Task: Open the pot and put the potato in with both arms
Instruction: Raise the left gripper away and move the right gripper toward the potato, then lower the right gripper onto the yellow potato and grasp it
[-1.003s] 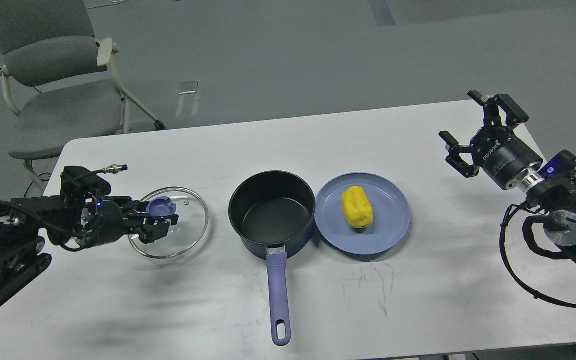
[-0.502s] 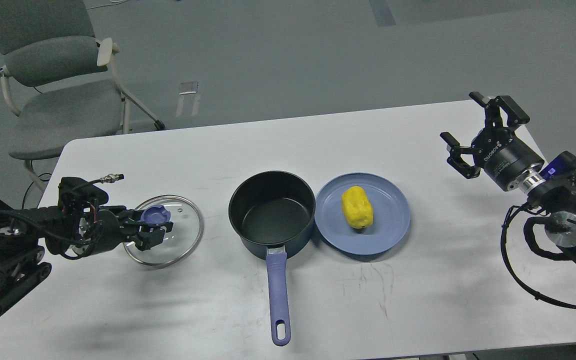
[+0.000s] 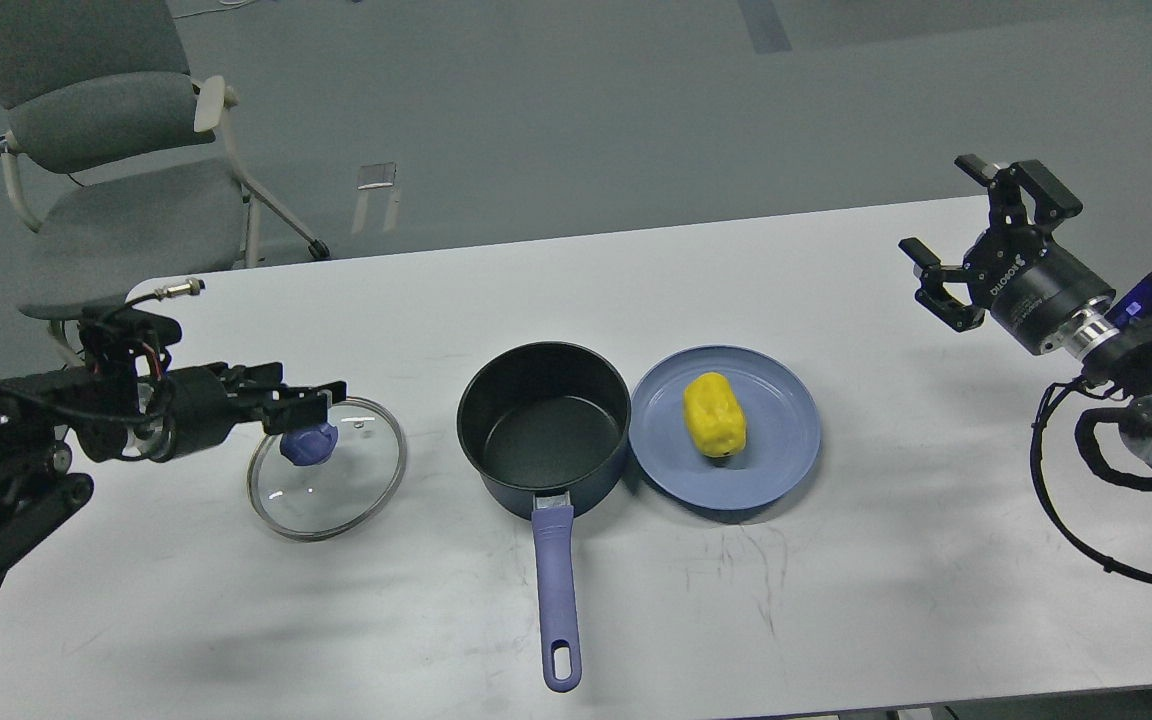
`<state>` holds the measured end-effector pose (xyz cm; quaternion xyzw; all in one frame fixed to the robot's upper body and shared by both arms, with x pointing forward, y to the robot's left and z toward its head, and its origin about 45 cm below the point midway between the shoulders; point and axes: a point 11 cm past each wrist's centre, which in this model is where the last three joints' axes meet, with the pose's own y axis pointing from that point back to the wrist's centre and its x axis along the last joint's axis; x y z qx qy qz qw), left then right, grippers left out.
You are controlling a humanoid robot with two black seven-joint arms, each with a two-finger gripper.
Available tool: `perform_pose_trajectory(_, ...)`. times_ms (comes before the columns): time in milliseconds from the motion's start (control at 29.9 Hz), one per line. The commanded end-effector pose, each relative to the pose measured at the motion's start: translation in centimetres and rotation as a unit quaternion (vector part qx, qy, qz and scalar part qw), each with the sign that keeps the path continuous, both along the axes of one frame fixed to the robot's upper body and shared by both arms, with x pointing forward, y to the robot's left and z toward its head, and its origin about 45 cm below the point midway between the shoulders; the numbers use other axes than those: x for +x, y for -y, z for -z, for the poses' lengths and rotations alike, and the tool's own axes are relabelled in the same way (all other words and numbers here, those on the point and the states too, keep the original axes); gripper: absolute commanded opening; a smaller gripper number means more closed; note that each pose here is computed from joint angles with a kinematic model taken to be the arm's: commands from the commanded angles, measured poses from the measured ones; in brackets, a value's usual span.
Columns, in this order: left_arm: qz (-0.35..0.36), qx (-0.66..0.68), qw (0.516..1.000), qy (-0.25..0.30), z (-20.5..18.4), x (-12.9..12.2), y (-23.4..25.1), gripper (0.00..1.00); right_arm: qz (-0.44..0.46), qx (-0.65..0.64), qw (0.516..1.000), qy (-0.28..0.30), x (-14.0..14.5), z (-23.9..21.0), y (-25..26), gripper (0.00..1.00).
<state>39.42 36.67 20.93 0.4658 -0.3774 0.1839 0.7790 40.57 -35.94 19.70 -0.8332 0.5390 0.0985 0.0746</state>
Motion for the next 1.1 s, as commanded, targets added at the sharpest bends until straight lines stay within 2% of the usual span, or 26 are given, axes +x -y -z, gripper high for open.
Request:
perform_pose_trajectory(0,-0.021,-0.063,0.998,-0.005,-2.8,1.5,1.1,0.98,-0.049,-0.089,0.994,0.029,1.4,-3.1,-0.4,1.0)
perform_pose_trajectory(67,-0.031,-0.106,0.994,-0.005,-4.7,2.4,1.9,0.98,-0.112,-0.171,0.978,0.051,2.5,-5.3,-2.4,1.0)
perform_pose_trajectory(201,-0.027,-0.125,0.992,0.004,-6.0,3.0,2.7,0.98,-0.191,-0.276,0.94,0.065,3.2,-6.9,-4.9,1.0)
perform_pose_trajectory(301,-0.023,-0.126,0.992,0.006,-6.3,3.1,3.0,0.98,-0.269,-0.381,0.882,0.073,3.5,-7.4,-7.4,1.0)
perform_pose_trajectory(368,-0.023,-0.127,0.992,0.008,-6.4,3.2,3.0,0.98,-0.333,-0.45,0.824,0.08,3.2,-7.2,-10.0,1.0)
perform_pose_trajectory(401,-0.023,-0.127,0.992,0.008,-6.4,3.2,3.0,0.98,-0.334,-0.451,0.824,0.08,3.2,-7.2,-10.0,1.0)
perform_pose_trajectory(535,-0.025,-0.136,0.99,0.008,-6.7,3.2,3.1,0.98,-0.416,-0.547,0.722,0.083,2.7,-5.6,-12.8,1.0)
perform_pose_trajectory(802,-0.031,-0.174,0.984,0.012,-7.9,3.6,3.8,0.98,-0.493,-0.608,0.619,0.065,1.4,-1.6,-15.2,1.0)
perform_pose_trajectory(1070,-0.027,-0.176,0.984,0.017,-8.4,3.8,4.0,0.98,-0.525,-0.627,0.571,0.065,0.9,0.4,-17.4,1.0)
